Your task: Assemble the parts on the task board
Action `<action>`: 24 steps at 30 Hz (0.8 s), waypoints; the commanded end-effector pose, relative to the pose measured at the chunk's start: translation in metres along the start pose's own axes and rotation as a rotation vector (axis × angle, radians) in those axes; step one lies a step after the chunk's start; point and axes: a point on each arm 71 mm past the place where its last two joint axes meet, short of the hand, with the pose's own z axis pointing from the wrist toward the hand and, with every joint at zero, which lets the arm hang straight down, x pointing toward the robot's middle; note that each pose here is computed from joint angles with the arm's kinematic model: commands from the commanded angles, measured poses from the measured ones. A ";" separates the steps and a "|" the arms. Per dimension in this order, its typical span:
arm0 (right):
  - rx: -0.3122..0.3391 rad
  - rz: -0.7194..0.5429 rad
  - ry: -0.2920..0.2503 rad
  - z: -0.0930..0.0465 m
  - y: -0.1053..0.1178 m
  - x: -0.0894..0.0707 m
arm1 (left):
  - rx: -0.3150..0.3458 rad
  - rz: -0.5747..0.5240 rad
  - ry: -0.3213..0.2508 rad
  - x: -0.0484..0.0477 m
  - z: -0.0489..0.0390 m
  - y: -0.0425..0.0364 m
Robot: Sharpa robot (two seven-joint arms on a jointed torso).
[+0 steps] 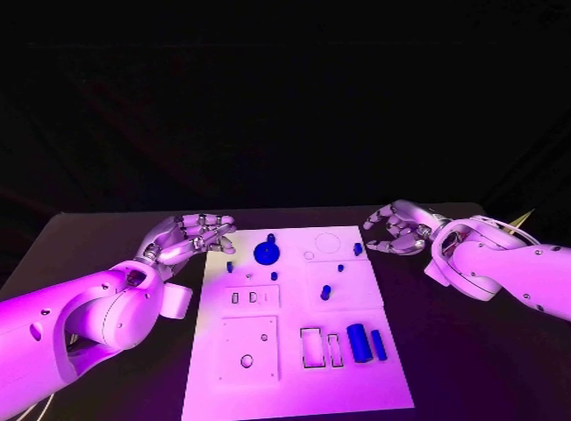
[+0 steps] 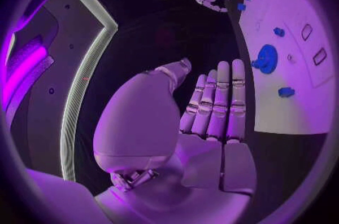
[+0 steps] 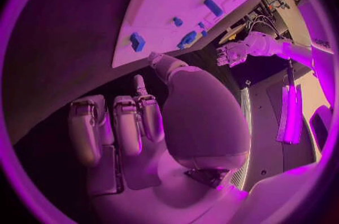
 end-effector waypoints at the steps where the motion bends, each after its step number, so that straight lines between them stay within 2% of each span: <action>1: -0.060 0.009 0.053 0.001 0.000 0.006 | 0.012 -0.012 0.023 0.0030 0.0004 -0.0013; 15: -0.044 -0.003 0.075 0.010 -0.006 0.023 | 0.011 -0.011 0.022 0.0021 0.0003 -0.0012; 24: -0.025 -0.006 0.074 0.014 -0.009 0.028 | 0.010 -0.011 0.022 0.0015 0.0003 -0.0011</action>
